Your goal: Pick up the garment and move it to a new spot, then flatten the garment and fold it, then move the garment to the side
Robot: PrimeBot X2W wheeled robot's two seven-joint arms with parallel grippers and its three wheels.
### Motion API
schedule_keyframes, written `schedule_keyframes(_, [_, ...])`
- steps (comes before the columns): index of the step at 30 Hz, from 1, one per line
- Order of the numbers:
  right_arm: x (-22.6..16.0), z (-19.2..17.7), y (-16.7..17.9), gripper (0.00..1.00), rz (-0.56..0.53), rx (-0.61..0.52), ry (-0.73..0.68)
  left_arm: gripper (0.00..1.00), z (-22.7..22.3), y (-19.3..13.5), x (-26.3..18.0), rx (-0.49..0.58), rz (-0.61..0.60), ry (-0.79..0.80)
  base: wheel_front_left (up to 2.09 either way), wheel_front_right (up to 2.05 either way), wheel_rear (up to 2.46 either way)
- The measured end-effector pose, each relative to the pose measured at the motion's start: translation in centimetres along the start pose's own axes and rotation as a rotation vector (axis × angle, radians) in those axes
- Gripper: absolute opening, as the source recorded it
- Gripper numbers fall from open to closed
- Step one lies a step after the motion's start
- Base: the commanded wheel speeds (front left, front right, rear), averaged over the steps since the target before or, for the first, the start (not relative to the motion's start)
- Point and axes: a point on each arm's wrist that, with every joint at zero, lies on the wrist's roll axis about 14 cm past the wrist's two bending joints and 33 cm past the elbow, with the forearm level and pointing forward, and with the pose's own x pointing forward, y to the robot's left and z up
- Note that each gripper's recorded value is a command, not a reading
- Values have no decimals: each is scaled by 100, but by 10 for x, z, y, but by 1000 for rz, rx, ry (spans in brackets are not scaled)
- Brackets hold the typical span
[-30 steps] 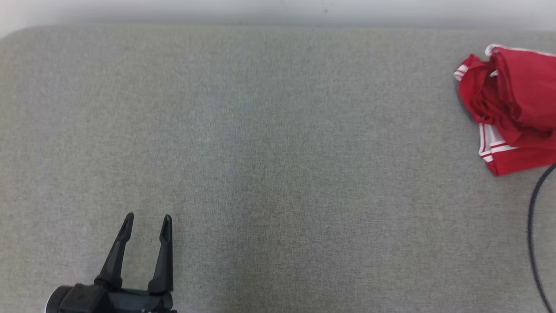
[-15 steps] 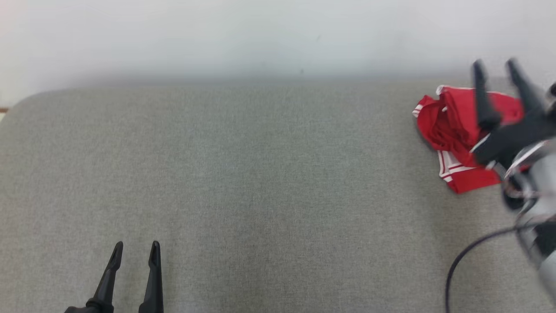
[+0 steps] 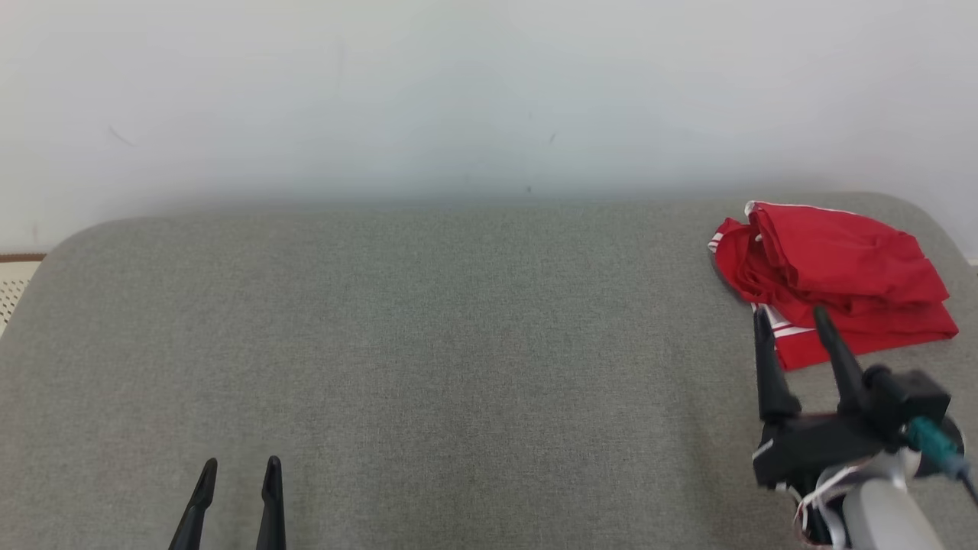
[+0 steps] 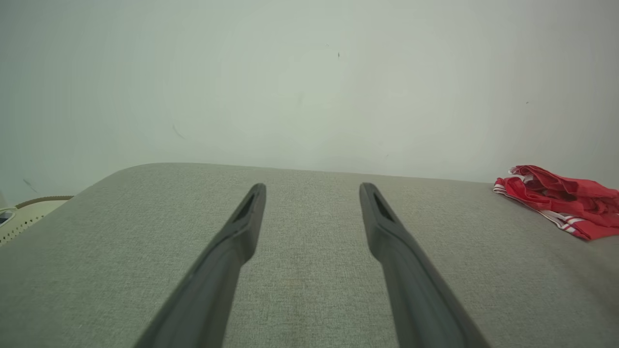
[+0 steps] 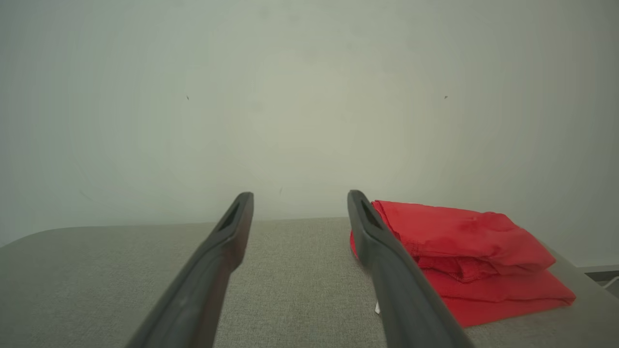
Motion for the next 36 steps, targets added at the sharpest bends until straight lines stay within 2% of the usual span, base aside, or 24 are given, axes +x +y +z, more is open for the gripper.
schedule_keyframes(14, [-61, -33, 29, 100, -44, -12, 88, 100, 1, 9, -16, 15, 45, 10, 0, 0, 0])
schedule_keyframes(36, [-69, -41, 42, 100, -28, -17, 119, 100, -11, 11, -21, 25, 60, 49, 0, 0, 0])
